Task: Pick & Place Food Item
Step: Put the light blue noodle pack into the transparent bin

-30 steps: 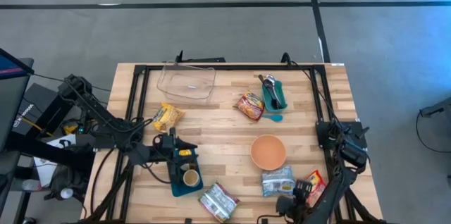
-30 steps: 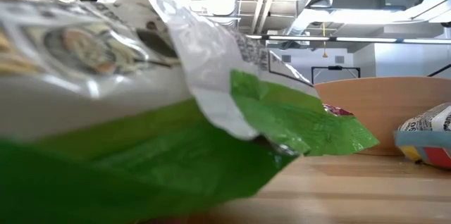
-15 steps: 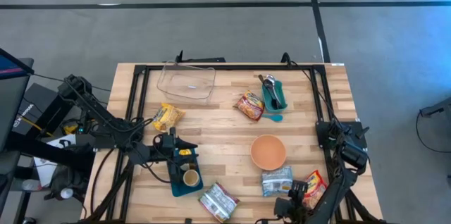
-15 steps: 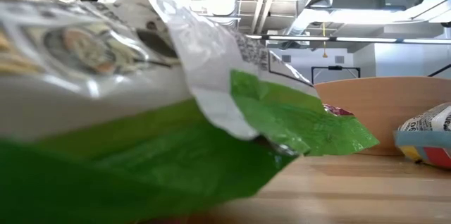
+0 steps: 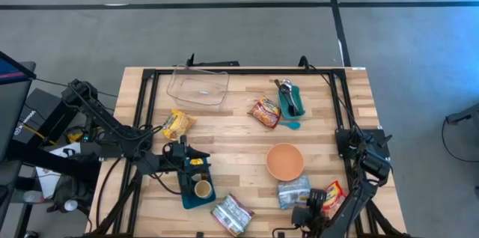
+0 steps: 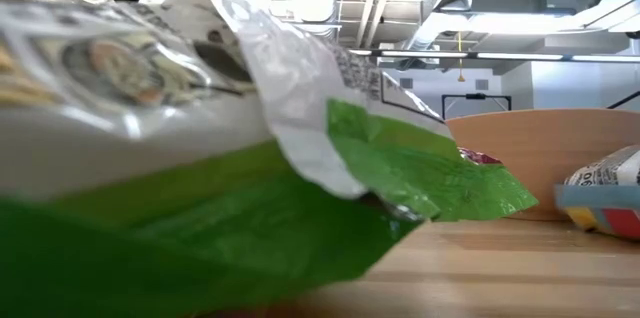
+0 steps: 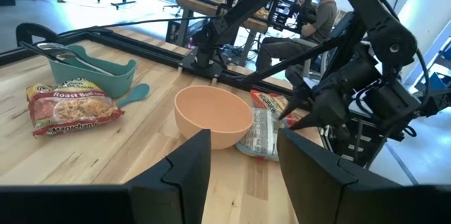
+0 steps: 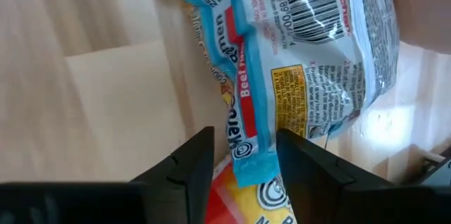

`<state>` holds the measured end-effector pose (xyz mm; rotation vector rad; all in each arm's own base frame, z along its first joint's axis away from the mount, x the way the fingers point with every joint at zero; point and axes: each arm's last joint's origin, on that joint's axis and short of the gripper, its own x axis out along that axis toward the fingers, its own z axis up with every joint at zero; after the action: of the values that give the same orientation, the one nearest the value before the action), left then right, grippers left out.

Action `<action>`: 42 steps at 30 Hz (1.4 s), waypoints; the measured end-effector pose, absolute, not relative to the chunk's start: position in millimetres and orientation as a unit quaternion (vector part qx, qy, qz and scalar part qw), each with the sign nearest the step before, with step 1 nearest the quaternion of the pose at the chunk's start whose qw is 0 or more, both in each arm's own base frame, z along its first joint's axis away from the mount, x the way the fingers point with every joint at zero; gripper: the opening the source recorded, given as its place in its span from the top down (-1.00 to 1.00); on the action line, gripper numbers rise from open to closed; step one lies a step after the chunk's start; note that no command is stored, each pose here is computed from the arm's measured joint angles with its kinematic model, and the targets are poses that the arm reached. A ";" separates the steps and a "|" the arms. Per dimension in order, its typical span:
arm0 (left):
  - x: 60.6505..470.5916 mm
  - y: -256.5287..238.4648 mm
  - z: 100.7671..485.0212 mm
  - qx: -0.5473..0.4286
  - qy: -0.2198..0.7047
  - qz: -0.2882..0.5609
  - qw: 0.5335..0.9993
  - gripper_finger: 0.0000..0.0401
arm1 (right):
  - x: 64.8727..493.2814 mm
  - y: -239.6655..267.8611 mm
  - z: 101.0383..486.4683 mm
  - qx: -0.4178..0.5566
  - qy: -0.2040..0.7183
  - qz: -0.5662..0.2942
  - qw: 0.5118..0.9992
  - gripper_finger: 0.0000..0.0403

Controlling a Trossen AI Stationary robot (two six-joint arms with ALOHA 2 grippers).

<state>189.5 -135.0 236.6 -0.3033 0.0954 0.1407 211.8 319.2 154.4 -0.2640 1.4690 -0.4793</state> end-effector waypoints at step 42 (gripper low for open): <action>189.5 -135.0 236.6 -0.151 0.047 0.070 0.985 0.21 | 217.6 320.8 165.9 -0.097 0.663 -0.219 0.710 1.00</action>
<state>189.5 -135.0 236.6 -0.3033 0.0954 0.1407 217.6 320.8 165.9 -0.2149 1.4702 -0.4857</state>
